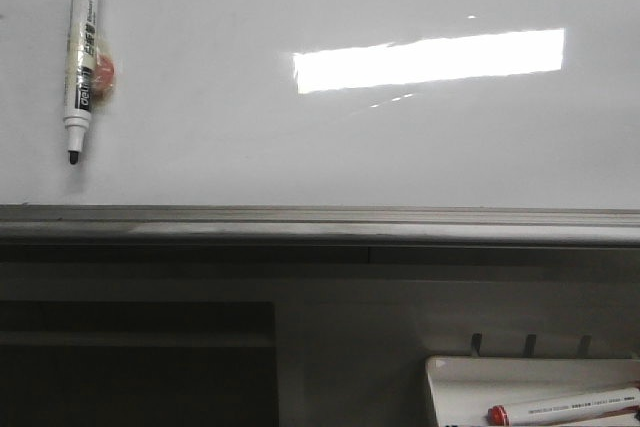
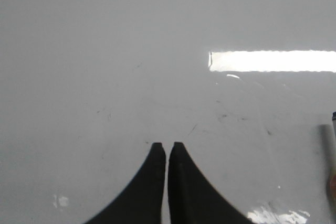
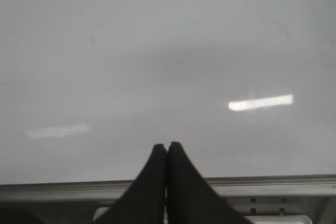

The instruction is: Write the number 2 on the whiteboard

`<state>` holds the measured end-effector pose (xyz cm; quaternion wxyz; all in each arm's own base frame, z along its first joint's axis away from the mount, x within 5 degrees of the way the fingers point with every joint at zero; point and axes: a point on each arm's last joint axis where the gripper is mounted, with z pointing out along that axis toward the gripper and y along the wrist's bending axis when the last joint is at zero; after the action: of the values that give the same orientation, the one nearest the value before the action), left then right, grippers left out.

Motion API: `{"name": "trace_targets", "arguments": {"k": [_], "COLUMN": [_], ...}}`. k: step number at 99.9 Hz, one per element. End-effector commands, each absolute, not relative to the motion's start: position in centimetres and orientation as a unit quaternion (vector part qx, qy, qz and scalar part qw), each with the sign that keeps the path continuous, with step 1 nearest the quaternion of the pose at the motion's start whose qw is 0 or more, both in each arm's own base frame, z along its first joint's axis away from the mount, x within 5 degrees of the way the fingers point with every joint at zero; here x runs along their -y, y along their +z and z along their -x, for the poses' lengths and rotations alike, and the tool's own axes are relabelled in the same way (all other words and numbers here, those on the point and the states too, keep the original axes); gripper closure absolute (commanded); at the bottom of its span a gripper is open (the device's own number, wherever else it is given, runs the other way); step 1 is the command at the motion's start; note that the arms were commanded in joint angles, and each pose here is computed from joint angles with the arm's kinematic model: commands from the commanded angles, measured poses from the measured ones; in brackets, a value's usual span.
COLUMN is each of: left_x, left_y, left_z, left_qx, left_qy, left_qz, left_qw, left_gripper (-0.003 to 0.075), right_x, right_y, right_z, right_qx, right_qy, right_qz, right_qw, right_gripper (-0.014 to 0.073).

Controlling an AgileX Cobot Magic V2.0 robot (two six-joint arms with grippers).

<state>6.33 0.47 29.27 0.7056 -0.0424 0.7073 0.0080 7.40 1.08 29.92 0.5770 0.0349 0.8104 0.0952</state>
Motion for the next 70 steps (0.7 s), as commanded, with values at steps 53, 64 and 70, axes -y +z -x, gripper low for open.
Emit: {"name": "trace_targets", "arguments": {"k": [53,64,70], "left_x": [0.4,0.9,1.4], "left_y": [32.4,32.3,32.1], "left_z": [-7.7,-8.4,-8.9], "left_qx": [-0.616,-0.624,-0.633], "left_qy": [-0.095,-0.11,-0.126], "left_qz": [0.038,0.019,0.003], "left_qw": [0.781,0.774,0.764], "left_gripper": [0.0178,0.0224,0.0246], "right_x": [-1.2,-1.6,-1.7], "right_y": [32.6,32.3,32.2], "right_z": [-9.0,-9.0,-9.0], "right_qx": [-0.811,-0.812,-0.816], "right_qy": [0.106,0.116,0.121], "right_qz": [-0.035,-0.017,-0.01], "right_qw": [0.574,0.572,0.565], "right_gripper": [0.0655,0.0655,0.0655]}}
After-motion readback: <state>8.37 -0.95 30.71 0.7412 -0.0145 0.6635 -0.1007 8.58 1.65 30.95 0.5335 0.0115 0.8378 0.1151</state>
